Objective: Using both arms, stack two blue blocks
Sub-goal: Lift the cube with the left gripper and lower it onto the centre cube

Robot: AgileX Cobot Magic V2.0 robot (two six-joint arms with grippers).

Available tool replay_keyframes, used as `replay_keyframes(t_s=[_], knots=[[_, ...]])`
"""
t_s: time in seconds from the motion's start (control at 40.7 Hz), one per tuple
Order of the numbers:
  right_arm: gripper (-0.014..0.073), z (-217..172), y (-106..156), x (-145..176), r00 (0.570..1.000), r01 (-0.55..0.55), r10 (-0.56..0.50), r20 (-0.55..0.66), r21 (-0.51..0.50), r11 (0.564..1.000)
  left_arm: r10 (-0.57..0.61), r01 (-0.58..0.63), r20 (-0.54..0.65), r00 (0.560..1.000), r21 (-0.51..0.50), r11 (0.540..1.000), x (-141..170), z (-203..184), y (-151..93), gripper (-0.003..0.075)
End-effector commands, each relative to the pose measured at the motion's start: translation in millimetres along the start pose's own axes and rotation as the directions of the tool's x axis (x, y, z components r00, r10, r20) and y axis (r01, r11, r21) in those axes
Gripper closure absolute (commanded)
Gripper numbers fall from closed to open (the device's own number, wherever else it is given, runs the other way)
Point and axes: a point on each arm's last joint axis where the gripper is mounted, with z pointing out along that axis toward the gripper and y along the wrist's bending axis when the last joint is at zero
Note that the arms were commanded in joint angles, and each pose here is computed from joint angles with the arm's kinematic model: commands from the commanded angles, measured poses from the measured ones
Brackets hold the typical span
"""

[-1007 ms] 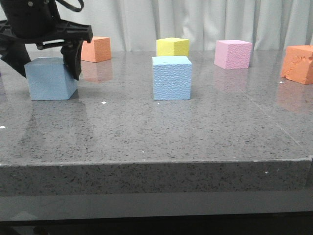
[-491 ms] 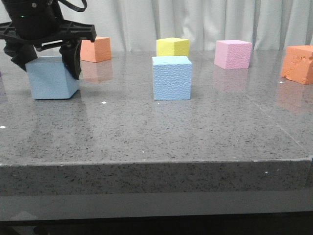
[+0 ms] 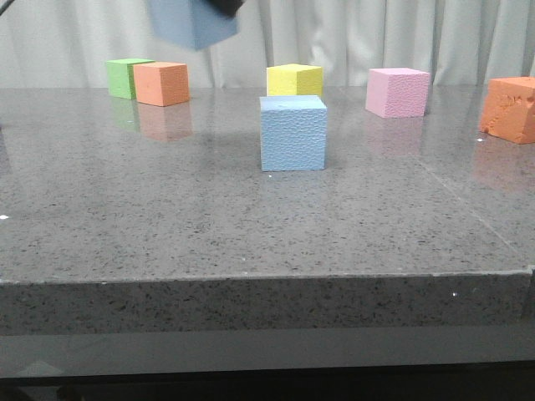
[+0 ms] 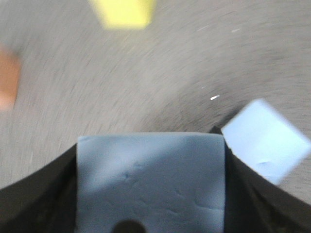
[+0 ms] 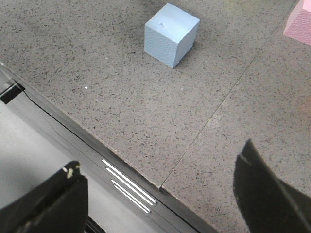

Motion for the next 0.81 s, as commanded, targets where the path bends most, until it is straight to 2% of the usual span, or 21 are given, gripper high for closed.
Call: replay_keyframes(t_s=[0.0,0.049,0.172,0.393,0.786], knots=[[-0.002,-7,-1,-10,0.996,0.005,-0.006,0.085,0.012,1.0,0.201,-0.215,0.196,0.96,0.054,0.975,-27,-42,-12,0.0318],[-0.002,-7,-1,-10,0.996,0.005,-0.006,0.085,0.012,1.0,0.283,-0.308,0.236,0.93,0.077,0.948,-31,-45,-19,0.0318],[-0.002,-7,-1,-10,0.996,0.005,-0.006,0.085,0.012,1.0,0.362,-0.415,0.313,0.878,0.119,0.902,-35,-48,-27,0.0318],[-0.002,-7,-1,-10,0.996,0.005,-0.006,0.085,0.012,1.0,0.518,-0.568,0.305,0.8,0.106,0.816,-31,-31,-29,0.0318],[-0.002,-7,-1,-10,0.996,0.005,-0.006,0.085,0.012,1.0,0.518,-0.564,0.251,0.818,0.173,0.807,-23,12,-34,0.0318]])
